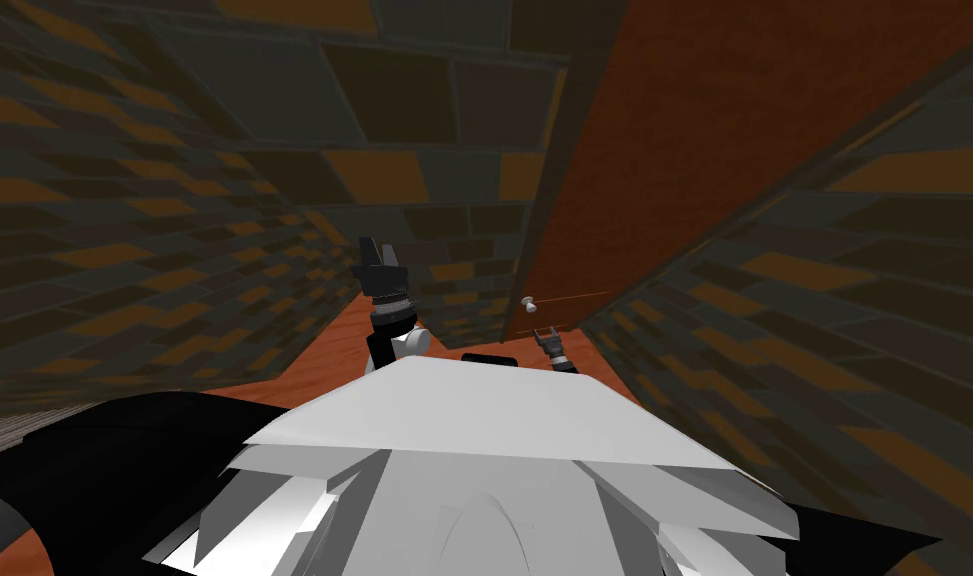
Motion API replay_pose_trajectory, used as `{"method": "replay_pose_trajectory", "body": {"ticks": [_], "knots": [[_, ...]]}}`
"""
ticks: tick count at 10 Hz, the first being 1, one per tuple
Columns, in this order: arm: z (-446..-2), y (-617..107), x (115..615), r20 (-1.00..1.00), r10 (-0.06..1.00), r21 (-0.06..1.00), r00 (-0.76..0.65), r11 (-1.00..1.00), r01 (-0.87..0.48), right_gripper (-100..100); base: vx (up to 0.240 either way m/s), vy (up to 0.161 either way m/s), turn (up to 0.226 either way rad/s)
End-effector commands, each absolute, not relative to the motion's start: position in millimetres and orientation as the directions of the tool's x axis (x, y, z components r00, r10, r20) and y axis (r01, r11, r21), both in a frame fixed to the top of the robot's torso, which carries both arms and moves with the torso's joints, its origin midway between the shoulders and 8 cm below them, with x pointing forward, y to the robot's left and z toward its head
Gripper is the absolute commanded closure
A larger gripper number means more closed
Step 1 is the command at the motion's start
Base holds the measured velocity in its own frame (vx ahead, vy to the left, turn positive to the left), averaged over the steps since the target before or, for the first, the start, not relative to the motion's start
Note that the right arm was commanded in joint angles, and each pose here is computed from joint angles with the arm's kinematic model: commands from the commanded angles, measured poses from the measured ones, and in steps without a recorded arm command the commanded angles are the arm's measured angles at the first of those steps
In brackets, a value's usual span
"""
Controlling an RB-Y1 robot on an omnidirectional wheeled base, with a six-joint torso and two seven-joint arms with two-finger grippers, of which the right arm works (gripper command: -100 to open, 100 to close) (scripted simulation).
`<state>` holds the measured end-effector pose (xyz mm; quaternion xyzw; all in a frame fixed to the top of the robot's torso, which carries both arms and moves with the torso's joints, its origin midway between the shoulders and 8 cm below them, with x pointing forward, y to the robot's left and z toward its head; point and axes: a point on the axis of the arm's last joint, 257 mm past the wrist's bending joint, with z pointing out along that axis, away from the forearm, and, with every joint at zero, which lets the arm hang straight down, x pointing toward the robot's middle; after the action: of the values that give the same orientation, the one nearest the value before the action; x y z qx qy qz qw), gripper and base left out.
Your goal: Pull the door open
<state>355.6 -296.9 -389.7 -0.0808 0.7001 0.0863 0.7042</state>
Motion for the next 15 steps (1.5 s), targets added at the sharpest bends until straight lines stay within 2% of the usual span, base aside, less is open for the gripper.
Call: {"method": "replay_pose_trajectory", "body": {"ticks": [1,6,7,12,15], "knots": [[-390.3,-303.6,368.9,-1.000,0.006,0.005,0.004,0.978,-0.208,-100,0.086,0.097,0.173],[-392.2,-310.9,389.6,-1.000,0.008,0.007,0.003,0.986,-0.169,-100,0.121,0.013,0.104],[-392.2,-310.9,389.6,-1.000,0.008,0.007,0.003,0.986,-0.169,100,-0.008,-0.002,-0.040],[-392.2,-310.9,389.6,-1.000,0.008,0.007,0.003,0.986,-0.169,100,-0.012,-0.001,-0.001],[-393.2,-312.8,390.8,-0.998,0.069,0.070,-0.012,0.983,-0.168,100,-0.014,-0.006,-0.008]]}}
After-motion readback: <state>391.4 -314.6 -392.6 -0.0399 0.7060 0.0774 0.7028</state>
